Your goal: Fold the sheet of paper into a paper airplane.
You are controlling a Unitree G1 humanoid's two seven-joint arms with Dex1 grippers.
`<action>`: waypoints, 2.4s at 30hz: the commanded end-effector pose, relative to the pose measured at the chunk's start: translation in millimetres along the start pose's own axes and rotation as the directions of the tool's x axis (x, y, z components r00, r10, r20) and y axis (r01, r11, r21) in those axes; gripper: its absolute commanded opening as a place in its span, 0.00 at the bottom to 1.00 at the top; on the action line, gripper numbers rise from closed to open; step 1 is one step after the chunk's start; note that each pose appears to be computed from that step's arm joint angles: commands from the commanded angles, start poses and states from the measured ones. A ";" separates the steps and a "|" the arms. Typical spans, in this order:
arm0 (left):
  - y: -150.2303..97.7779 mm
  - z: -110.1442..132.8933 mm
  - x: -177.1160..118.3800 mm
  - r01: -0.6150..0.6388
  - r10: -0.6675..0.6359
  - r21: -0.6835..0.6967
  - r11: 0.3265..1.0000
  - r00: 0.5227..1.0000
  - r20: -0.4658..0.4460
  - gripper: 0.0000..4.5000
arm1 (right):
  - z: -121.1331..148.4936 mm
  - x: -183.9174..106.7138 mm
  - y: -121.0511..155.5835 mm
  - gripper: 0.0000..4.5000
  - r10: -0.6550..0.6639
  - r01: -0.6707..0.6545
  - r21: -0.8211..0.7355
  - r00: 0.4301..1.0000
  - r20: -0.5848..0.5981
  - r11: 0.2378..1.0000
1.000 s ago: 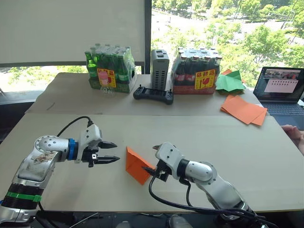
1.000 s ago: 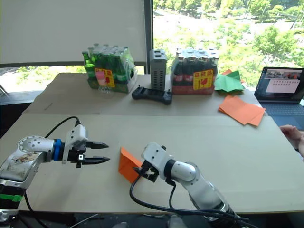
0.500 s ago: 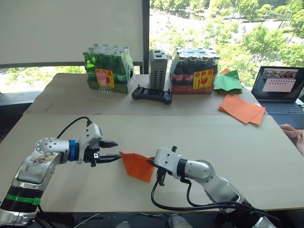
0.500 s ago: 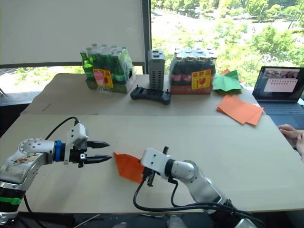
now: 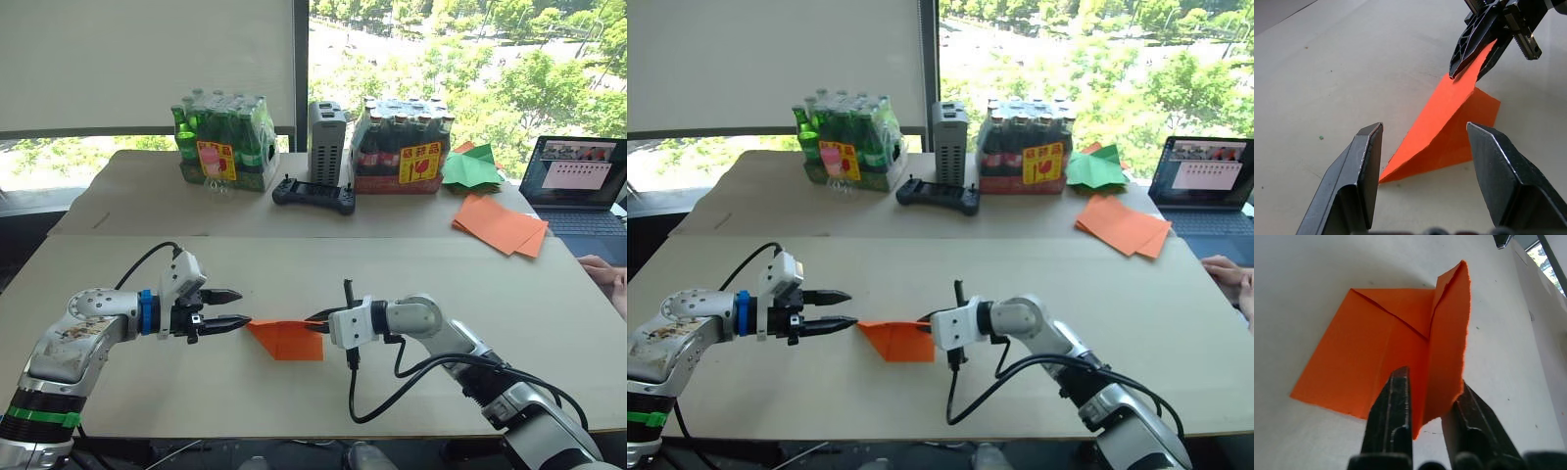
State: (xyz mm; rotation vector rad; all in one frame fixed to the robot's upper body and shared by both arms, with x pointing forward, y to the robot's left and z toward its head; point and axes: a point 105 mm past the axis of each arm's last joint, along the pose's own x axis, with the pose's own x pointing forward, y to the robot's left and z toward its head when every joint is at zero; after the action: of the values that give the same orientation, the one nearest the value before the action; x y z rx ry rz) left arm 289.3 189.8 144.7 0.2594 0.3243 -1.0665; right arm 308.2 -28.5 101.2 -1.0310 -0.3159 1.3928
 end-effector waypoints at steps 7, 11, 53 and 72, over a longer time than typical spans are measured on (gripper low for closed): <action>3.3 17.2 -1.6 0.026 -0.026 0.003 1.000 0.997 0.077 0.31 | 27.5 -13.8 -15.1 0.58 -0.093 0.088 0.096 0.994 0.055 0.992; 12.3 17.0 7.7 0.047 -0.049 0.025 0.999 0.997 0.063 0.01 | 40.5 -25.0 -25.1 0.58 -0.159 0.143 0.201 0.985 0.065 0.969; 5.2 -39.8 66.8 0.322 -0.275 0.250 0.913 0.939 -0.207 0.01 | 51.1 -24.9 23.2 0.58 -0.001 0.009 0.266 1.000 -0.028 0.964; 2.2 -38.6 65.5 0.343 -0.289 0.262 0.902 0.931 -0.222 0.01 | 28.4 -5.0 30.2 0.58 -0.007 0.021 0.147 0.995 -0.096 0.989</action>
State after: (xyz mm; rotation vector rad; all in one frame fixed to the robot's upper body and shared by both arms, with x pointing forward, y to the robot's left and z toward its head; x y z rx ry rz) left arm 318.4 151.0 86.4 0.5630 0.3588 -1.4100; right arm 268.6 -30.3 91.3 -0.9480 -0.0981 1.3274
